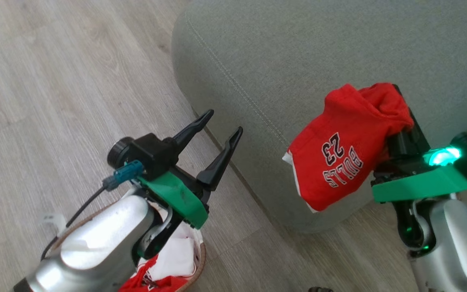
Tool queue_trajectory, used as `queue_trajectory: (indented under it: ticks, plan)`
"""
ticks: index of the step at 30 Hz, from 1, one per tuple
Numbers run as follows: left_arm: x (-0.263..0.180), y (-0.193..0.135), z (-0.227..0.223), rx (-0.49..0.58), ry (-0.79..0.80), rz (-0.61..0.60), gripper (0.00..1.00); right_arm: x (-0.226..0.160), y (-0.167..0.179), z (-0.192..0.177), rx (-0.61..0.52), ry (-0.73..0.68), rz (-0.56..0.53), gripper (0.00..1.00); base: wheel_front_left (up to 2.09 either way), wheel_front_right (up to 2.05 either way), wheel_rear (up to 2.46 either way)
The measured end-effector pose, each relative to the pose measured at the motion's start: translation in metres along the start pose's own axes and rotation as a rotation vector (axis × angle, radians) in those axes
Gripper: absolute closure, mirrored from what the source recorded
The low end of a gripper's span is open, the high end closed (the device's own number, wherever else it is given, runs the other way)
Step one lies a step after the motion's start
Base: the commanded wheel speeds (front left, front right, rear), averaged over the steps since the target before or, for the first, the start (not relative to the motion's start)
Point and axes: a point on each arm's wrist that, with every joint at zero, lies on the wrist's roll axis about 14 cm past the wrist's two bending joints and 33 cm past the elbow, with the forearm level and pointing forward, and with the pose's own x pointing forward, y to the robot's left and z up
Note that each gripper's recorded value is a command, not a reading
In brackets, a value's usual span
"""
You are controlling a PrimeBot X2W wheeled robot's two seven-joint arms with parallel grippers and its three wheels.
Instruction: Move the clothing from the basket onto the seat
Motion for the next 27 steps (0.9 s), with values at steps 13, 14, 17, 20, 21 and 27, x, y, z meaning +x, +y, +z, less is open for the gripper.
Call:
queue_trajectory:
  ticks: [13, 14, 17, 20, 21, 27]
  plan:
    - [0.010, 0.012, -0.013, -0.052, 0.010, -0.032, 0.00, 0.059, 0.003, 0.012, -0.112, -0.023, 0.048, 1.00, 0.00, 0.00, 0.00]
    - [0.010, 0.014, -0.014, -0.057, 0.012, -0.034, 0.00, 0.067, 0.004, 0.012, -0.131, -0.019, 0.058, 1.00, 0.00, 0.00, 0.00]
    - [0.012, 0.023, -0.014, -0.057, 0.005, -0.038, 0.00, 0.090, 0.003, 0.007, -0.144, -0.008, 0.066, 1.00, 0.00, 0.00, 0.00]
    - [0.013, 0.031, -0.011, -0.060, -0.013, -0.045, 0.00, 0.107, -0.001, 0.000, -0.148, 0.007, 0.063, 1.00, 0.00, 0.00, 0.00]
    - [0.012, 0.035, -0.012, -0.063, -0.015, -0.042, 0.00, 0.115, -0.002, -0.004, -0.150, 0.013, 0.060, 1.00, 0.00, 0.00, 0.00]
    - [0.012, 0.059, -0.017, -0.051, -0.026, -0.055, 0.00, 0.171, -0.018, -0.018, -0.172, 0.028, 0.028, 1.00, 0.00, 0.00, 0.00]
